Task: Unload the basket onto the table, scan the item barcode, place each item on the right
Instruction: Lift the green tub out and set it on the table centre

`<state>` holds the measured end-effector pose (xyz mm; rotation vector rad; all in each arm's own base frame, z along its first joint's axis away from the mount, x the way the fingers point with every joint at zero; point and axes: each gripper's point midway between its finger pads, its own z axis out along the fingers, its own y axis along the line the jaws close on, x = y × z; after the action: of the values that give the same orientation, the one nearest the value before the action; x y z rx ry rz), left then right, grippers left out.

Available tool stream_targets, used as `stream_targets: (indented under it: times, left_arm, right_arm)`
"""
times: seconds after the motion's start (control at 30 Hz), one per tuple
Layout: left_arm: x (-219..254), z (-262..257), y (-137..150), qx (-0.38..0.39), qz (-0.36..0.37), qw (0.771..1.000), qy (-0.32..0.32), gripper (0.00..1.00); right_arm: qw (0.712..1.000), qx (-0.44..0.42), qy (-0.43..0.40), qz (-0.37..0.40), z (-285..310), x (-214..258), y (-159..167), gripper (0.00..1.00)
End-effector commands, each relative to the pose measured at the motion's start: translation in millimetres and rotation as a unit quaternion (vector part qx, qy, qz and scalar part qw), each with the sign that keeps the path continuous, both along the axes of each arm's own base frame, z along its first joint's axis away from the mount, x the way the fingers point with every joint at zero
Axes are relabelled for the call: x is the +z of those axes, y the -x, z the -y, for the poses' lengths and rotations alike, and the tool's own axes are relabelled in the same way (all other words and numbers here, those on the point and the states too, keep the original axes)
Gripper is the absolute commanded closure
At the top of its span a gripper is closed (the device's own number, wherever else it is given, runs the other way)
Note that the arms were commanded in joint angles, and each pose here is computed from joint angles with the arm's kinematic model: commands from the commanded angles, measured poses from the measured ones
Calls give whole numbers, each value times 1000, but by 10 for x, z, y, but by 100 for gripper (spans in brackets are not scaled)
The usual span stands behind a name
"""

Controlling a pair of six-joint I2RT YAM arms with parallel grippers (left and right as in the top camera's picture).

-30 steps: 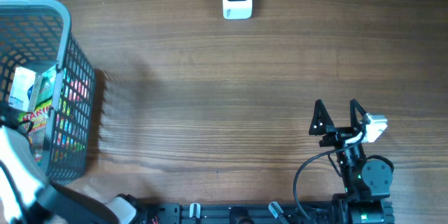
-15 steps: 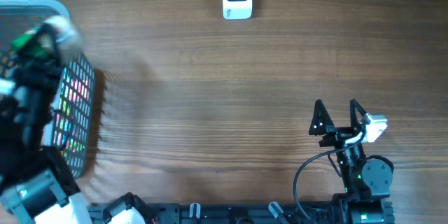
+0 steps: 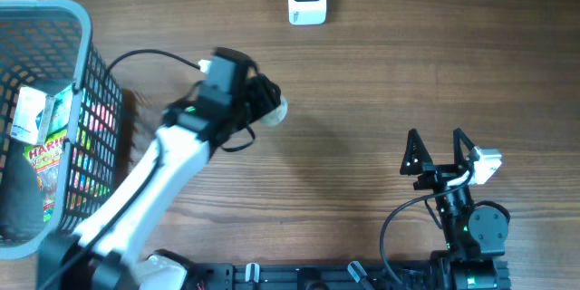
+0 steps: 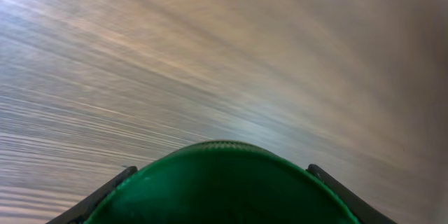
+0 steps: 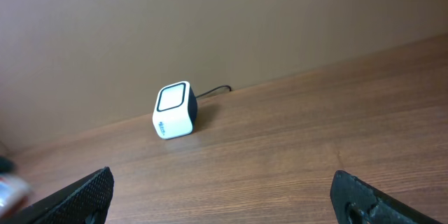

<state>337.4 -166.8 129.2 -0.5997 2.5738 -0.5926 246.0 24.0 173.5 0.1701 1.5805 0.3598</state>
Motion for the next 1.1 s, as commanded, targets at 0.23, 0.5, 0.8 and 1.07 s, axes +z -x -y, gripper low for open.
stream_targets:
  times: [0.23,0.5,0.8,1.07]
  left_arm:
    - [-690,-516,-83,61,-1,956,-286,39]
    - [-698,-448,-58,120,4,960,-252,33]
    - [-596,-434,-121,83,23,960,-267,0]
    - [1865,-786,94,74,190,953,-223,0]
  right_arm:
    - [1000,-6,-3,3,23,15,1,0]
    - [1000,-6,-3,3,23,15,1,0]
    - [1000,-6,-3,3,23,15,1,0]
    - [1000,-6,-3,3,23,15,1,0]
